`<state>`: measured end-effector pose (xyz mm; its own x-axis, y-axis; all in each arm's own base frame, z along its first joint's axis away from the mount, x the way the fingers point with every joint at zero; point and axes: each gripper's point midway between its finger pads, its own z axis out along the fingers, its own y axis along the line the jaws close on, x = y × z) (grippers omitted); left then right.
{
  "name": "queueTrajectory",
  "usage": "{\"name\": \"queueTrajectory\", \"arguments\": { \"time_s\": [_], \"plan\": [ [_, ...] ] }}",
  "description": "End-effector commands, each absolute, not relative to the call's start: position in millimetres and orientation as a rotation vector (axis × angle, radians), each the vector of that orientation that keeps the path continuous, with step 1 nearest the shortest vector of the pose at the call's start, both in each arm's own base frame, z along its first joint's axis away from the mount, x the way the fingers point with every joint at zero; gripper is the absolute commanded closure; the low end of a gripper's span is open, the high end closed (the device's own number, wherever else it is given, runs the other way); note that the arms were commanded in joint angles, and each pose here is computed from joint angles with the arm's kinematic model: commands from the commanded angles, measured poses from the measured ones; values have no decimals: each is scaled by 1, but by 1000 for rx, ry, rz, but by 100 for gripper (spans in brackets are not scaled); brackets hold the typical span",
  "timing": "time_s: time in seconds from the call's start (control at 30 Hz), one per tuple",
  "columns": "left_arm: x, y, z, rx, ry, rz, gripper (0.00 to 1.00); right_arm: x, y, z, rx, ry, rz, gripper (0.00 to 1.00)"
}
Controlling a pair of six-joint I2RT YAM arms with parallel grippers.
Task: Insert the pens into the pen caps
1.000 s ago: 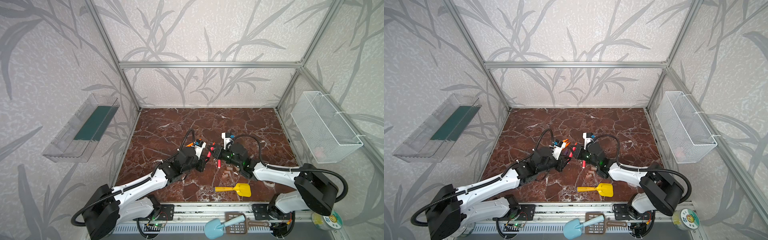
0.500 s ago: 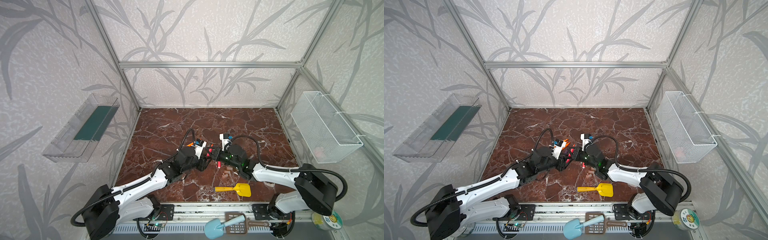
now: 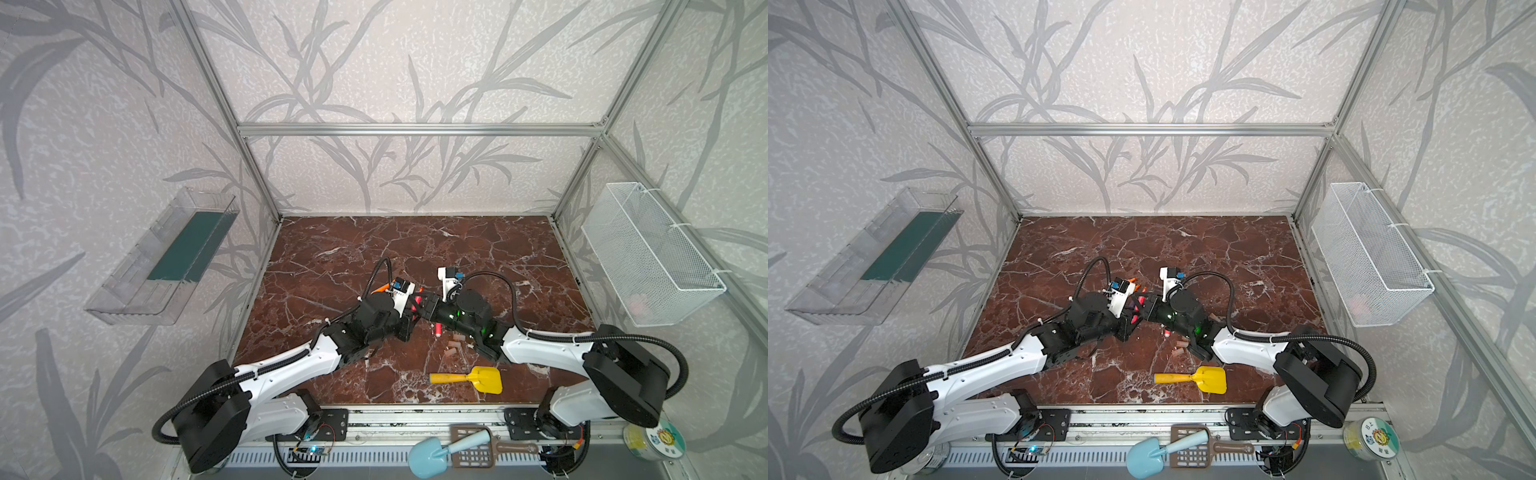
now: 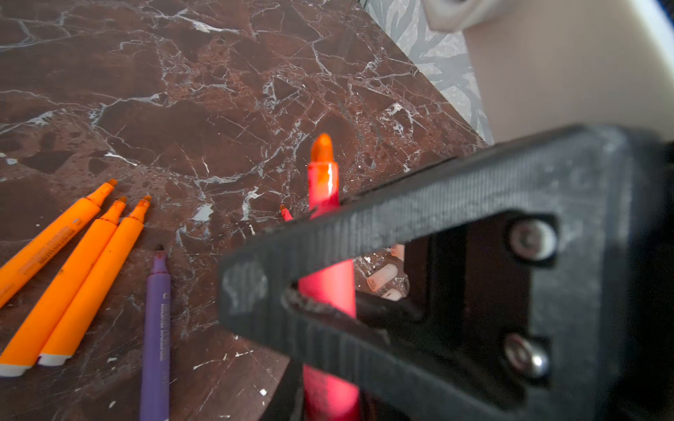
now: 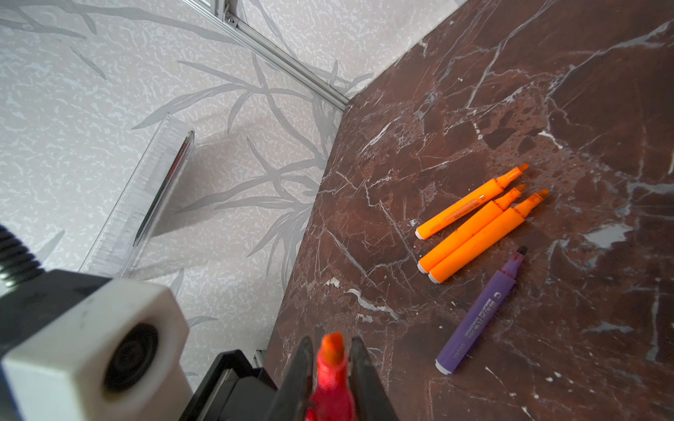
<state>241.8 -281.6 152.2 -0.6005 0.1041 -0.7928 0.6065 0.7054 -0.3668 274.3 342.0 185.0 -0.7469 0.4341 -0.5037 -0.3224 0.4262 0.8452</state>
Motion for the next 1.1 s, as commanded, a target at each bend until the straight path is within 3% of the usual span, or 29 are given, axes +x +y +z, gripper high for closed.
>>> {"name": "queueTrajectory", "arguments": {
  "time_s": [0.0,0.17,0.43,0.63,0.77,0.93,1.03,1.07],
  "plan": [
    [245,-282,157,532,2079,-801,82,275,345,188,98,1955,1396,67],
    [253,-266,156,460,2066,-713,96,275,337,187,93,1952,1350,36],
    [274,-223,152,304,2101,-456,100,270,263,179,106,2013,921,10],
    [281,-198,162,148,2036,-405,100,268,184,189,131,2050,516,4],
    [274,-202,172,180,2002,-473,100,269,172,188,60,2046,606,1],
    [268,-205,165,211,2026,-505,100,271,118,145,294,2208,516,1],
    [267,-207,161,215,2045,-516,100,272,123,127,267,2297,521,0],
    [267,-209,160,221,2053,-520,100,273,131,121,238,2331,543,6]
  ]
}}
